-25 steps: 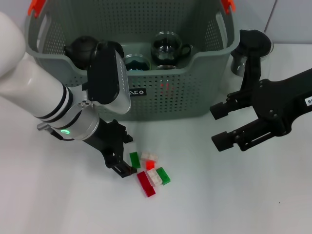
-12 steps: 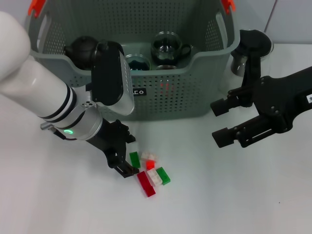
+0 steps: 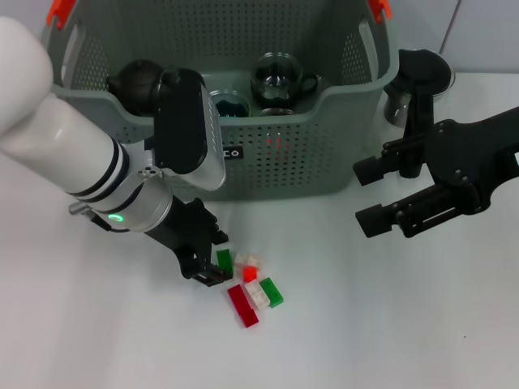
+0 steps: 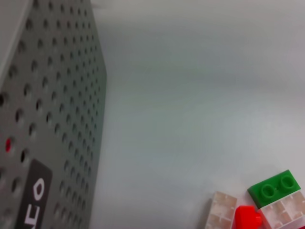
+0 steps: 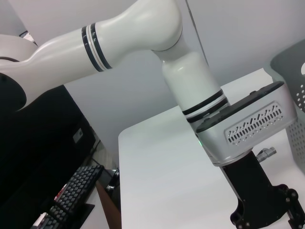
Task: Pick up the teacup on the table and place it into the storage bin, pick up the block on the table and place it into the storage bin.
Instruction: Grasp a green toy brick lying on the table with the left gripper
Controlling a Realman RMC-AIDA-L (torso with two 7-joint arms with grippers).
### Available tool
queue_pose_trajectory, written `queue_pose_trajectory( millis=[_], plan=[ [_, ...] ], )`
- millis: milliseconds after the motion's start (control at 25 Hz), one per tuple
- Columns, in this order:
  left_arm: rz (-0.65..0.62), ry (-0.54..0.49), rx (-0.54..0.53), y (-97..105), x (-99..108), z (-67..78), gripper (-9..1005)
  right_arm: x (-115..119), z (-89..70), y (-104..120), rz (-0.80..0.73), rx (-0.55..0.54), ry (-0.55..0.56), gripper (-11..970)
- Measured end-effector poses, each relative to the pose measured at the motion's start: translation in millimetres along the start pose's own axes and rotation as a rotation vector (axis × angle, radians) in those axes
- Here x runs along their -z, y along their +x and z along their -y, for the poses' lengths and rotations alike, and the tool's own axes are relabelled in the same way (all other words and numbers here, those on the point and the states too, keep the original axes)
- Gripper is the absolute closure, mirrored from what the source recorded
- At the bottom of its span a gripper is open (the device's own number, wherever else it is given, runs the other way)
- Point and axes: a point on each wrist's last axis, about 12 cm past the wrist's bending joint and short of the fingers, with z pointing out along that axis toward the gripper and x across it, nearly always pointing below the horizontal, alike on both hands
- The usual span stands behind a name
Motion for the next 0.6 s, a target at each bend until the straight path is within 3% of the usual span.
queue_pose_trajectory(
  millis=[160, 360, 600],
  plan=[
    [-0.005, 0.005, 0.000, -1.3, -1.2, 1.1, 324, 0.1, 0.1, 0.2, 0.001, 0.001, 0.001, 59],
    [-0.008, 0.010, -0.001, -1.3, -1.6, 1.8, 419, 0.9, 0.3, 0.4, 0.005, 0.001, 0.004, 60],
    [-0.007, 0.010, -0.001, -1.4, -1.8, 1.9, 416, 1.8, 0.3, 0.3, 0.013, 0.001, 0.005, 59]
  ],
)
